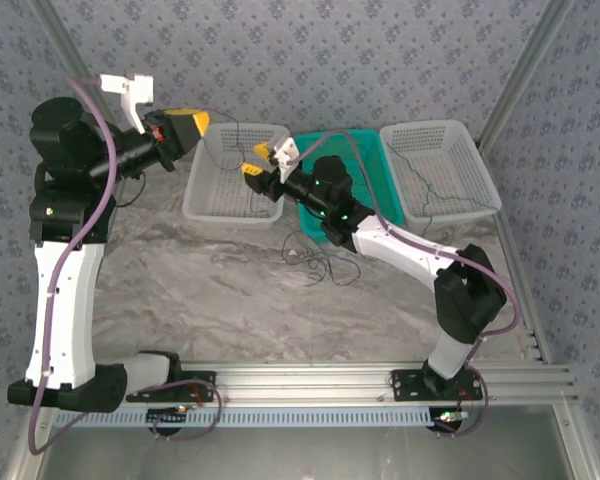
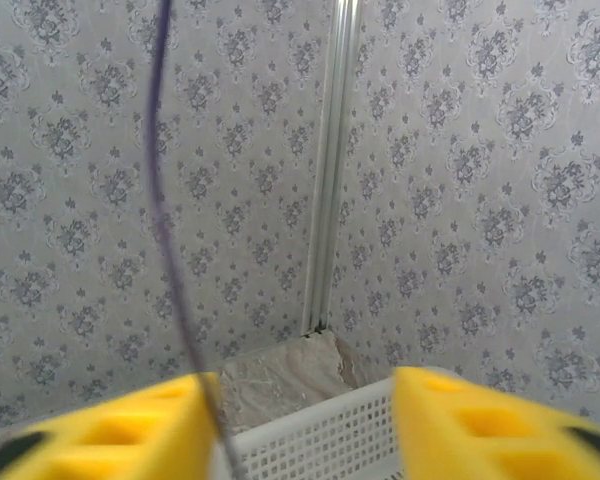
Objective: Untangle the cables
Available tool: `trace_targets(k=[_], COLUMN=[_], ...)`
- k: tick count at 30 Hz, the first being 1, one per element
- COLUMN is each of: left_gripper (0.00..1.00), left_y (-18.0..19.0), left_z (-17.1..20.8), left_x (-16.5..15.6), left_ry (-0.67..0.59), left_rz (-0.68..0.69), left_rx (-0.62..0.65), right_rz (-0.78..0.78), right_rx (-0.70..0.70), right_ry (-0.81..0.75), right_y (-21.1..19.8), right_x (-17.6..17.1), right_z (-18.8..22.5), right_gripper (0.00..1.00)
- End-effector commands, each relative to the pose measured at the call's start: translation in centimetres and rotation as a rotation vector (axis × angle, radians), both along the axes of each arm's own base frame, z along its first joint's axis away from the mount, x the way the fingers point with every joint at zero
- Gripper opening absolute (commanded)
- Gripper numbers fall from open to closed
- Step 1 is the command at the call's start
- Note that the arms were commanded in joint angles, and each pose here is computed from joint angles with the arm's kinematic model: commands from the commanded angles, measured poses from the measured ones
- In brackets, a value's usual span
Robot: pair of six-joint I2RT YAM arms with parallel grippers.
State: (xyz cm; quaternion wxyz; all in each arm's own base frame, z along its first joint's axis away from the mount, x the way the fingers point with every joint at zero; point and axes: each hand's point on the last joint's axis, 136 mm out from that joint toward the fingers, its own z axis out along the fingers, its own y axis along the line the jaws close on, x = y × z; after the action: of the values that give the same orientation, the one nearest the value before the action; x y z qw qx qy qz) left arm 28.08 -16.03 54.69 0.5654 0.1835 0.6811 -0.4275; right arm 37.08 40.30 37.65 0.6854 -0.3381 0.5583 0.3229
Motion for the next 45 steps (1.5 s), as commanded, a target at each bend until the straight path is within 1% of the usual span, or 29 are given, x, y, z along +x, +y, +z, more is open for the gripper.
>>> trace_targets(k=[1, 6, 7, 9, 11, 13, 14, 17, 20, 23, 26, 28, 30, 34, 36, 37, 38, 39, 40, 41, 42, 45], left_gripper=[0.00, 0.00, 0.05, 0.21, 0.43, 0.57, 0.60, 0.64, 0.65, 0.65, 0.66, 0.69, 0.75, 0.78, 0.78, 0.79, 0.79, 0.79, 0.79, 0.79, 0.79, 0.80], left_y=[0.6, 0.8, 0.9, 0.9, 0.9, 1.1, 1.1, 1.1, 0.8, 0.4, 0.2, -0.1, -0.3, -0.6, -0.8, -0.9, -0.9, -0.8, -0.8, -0.8, -0.9, -1.3], left_z=[1.6, 1.2, 0.9, 0.0, -1.4, -2.7, -3.4, -5.6, -7.9, -10.5, -13.7, -16.3, -18.7, -21.9, -22.8, -23.3, -23.7, -24.1, -24.4, -24.6, -24.7, -25.4], left_x=[-1.7, -2.3, -2.2, -2.2, -2.0, -1.8, -1.7, -1.6, -1.9, -2.3, -2.7, -3.0, -3.4, -4.0, -4.2, -4.2, -4.2, -4.2, -4.1, -4.0, -3.7, -2.9], left_ry=[-0.072, -0.083, -0.079, -0.067, -0.045, -0.019, -0.003, 0.044, 0.100, 0.155, 0.222, 0.282, 0.343, 0.407, 0.421, 0.430, 0.438, 0.448, 0.457, 0.460, 0.460, 0.470], left_rz=[0.032, 0.042, 0.047, 0.047, 0.052, 0.068, 0.071, 0.072, 0.054, 0.043, 0.047, 0.046, 0.063, 0.099, 0.104, 0.106, 0.108, 0.112, 0.115, 0.114, 0.112, 0.100], left_rx=[0.014, 0.025, 0.028, 0.035, 0.040, 0.041, 0.039, 0.028, 0.025, 0.040, 0.068, 0.086, 0.112, 0.157, 0.170, 0.181, 0.189, 0.200, 0.210, 0.218, 0.226, 0.257], right_rz=[-0.007, -0.025, -0.035, -0.056, -0.086, -0.130, -0.153, -0.255, -0.358, -0.434, -0.497, -0.543, -0.541, -0.548, -0.555, -0.560, -0.573, -0.589, -0.601, -0.627, -0.665, -0.724], right_rx=[0.075, 0.071, 0.075, 0.092, 0.113, 0.142, 0.152, 0.193, 0.203, 0.161, 0.083, -0.012, -0.092, -0.213, -0.229, -0.234, -0.239, -0.247, -0.261, -0.266, -0.271, -0.300], right_ry=[-0.042, -0.091, -0.103, -0.131, -0.157, -0.169, -0.177, -0.199, -0.197, -0.161, -0.117, -0.079, -0.015, 0.183, 0.257, 0.298, 0.335, 0.380, 0.438, 0.483, 0.537, 0.670], right_y=[-0.6, -2.1, -2.5, -3.5, -4.9, -6.4, -7.2, -10.2, -13.3, -15.7, -17.5, -18.5, -19.0, -19.5, -19.4, -19.2, -19.2, -19.2, -19.3, -19.6, -20.3, -21.7], right_x=[0.0, -0.1, -0.1, 0.0, 0.2, 0.9, 1.2, 2.6, 4.5, 7.1, 10.1, 12.7, 15.1, 19.3, 20.3, 20.6, 20.9, 21.1, 21.2, 21.3, 21.4, 20.7], right_z=[3.1, 6.0, 6.7, 8.6, 10.9, 13.0, 14.0, 16.8, 18.5, 18.1, 15.4, 11.9, 7.6, -2.8, -6.8, -8.8, -10.4, -12.0, -13.8, -14.8, -15.9, -17.3], right_gripper=[0.00, 0.00, 0.00, 0.00, 0.00, 0.00, 0.00, 0.00, 0.00, 0.00, 0.00, 0.00, 0.00, 0.00, 0.00, 0.07, 0.22, 0.29, 0.34, 0.42, 0.46, 0.50])
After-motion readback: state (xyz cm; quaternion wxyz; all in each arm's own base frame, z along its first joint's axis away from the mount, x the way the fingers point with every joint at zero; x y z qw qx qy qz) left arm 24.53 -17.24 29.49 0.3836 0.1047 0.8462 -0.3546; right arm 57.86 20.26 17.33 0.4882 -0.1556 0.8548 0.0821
